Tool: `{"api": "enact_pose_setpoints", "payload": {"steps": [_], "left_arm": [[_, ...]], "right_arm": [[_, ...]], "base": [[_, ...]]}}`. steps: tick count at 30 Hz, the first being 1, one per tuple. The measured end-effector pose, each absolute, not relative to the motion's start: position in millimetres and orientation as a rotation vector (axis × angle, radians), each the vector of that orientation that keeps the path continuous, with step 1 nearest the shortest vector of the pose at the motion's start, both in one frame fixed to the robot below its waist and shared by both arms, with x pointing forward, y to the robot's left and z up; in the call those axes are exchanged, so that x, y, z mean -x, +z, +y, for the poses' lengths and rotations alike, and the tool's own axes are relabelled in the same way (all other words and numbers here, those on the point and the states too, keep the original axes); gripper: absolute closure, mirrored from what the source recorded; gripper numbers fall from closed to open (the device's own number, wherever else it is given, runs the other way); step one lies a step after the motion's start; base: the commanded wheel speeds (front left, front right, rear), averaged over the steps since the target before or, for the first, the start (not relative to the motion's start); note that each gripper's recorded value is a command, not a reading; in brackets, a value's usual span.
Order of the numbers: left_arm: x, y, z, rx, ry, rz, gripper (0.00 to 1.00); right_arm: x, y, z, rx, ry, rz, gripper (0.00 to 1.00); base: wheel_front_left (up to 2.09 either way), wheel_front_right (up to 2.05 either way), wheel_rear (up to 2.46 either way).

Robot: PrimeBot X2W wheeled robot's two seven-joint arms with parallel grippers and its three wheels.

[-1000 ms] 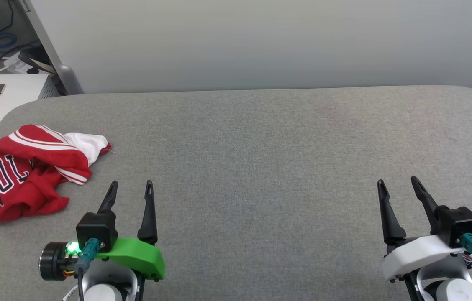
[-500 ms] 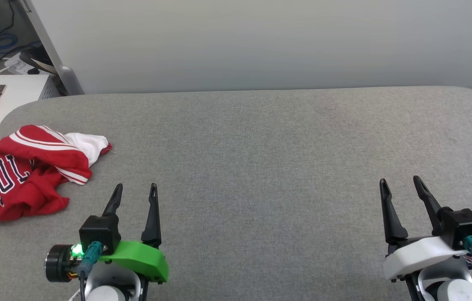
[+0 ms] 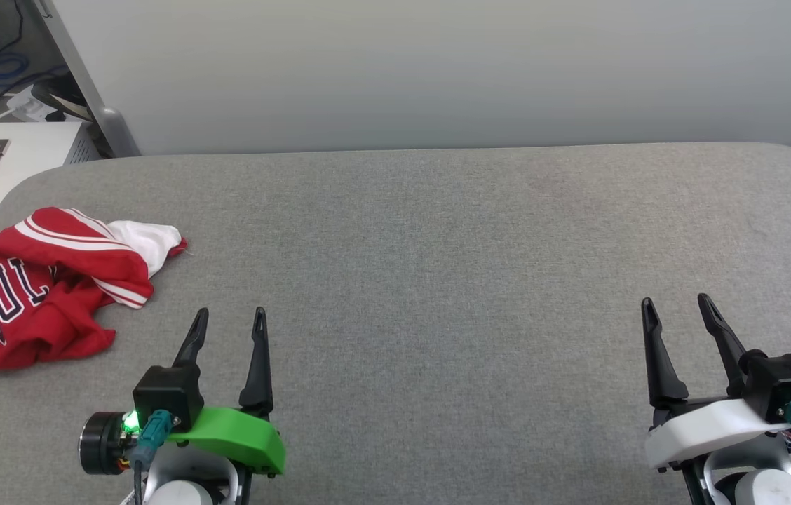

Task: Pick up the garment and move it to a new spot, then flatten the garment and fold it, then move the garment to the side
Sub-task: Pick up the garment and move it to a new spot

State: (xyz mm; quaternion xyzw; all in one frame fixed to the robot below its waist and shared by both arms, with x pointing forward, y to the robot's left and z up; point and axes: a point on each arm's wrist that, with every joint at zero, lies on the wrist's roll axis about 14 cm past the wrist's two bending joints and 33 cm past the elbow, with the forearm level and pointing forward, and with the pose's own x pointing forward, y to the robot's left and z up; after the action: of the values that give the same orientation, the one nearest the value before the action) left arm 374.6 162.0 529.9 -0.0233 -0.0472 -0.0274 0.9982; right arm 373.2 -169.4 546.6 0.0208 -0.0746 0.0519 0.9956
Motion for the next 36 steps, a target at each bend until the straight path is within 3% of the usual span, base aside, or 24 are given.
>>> {"api": "enact_pose_setpoints", "payload": {"steps": [18,32,36], "left_arm": [[-365,523,179,0.065,0.0,-0.095,0.0],[-332,520,228,0.073,0.161,-0.108,0.0],[-305,521,257,0.066,0.261,-0.121,0.0]], "right_arm": [[-383,547,-144,-0.112,0.177,-0.169,0.0],[-398,550,-76,-0.188,0.367,-0.18,0.0],[-402,552,-32,-0.234,0.488,-0.181,0.0]], "base": [[0.0,0.0,0.0],[0.0,0.0,0.0],[0.0,0.0,0.0]]}}
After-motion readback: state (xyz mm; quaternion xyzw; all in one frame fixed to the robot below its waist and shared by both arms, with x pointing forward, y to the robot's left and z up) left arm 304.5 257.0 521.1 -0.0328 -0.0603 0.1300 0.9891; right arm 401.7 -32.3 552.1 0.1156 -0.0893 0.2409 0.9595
